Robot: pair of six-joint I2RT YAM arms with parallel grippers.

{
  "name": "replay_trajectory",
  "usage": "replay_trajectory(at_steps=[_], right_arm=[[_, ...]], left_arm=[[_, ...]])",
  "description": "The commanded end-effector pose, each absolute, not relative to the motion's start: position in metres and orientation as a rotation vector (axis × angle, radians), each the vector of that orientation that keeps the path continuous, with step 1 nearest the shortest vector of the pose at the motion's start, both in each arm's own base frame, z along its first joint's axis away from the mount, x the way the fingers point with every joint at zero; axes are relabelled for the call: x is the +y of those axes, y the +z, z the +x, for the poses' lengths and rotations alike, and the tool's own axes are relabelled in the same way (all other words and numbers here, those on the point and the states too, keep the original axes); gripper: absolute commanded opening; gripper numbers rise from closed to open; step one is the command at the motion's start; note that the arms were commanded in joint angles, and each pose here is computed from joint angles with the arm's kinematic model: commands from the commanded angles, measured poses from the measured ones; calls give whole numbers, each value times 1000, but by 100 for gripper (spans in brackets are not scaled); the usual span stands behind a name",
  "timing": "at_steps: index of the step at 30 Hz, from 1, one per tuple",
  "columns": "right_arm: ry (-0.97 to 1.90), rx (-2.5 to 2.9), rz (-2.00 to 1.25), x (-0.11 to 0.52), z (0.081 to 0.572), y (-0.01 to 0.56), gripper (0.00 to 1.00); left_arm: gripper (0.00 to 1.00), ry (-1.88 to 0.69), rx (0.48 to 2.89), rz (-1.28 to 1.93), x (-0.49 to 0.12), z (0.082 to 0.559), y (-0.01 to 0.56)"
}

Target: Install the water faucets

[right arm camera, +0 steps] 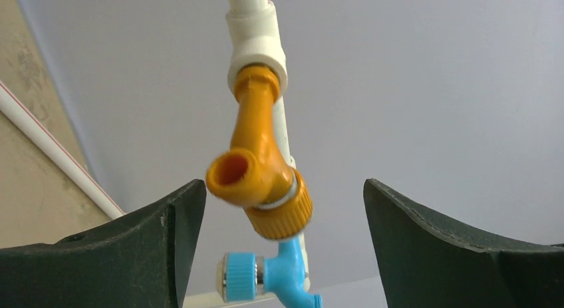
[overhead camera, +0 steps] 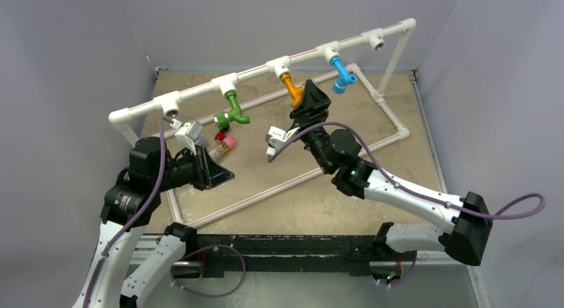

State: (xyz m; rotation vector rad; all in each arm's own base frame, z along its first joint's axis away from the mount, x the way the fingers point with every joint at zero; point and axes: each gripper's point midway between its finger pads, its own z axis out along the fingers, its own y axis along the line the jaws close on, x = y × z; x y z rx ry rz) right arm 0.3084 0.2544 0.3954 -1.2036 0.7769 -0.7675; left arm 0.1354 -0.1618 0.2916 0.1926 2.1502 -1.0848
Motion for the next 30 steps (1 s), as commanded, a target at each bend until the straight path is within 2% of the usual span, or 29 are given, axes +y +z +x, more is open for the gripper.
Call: replay_trajectory(at_steps=[1, 5, 8, 10, 18, 24, 30], right_arm=[[-816, 729, -1052, 257, 312, 441, 87], [-793, 728, -1026, 268, 319, 440, 82], [-783, 754, -1015, 271, 324, 435, 72], [-773, 777, -992, 270, 326, 433, 61], [-675, 900, -873, 260, 330, 419, 0], [-356, 1124, -564, 255, 337, 413, 0], [337, 1308, -165, 275, 329, 419, 0]], left_arm=[[16, -1067, 2105, 243, -162, 138, 301], [16, -1053, 2103, 245, -161, 137, 302], [16, -1042, 2102, 248, -160, 137, 302], [16, -1036, 2103, 247, -160, 138, 301], [16, -1029, 2102, 253, -159, 138, 300], [16, -1031, 2105, 251, -160, 139, 299], [16, -1037, 2109, 250, -161, 139, 299]])
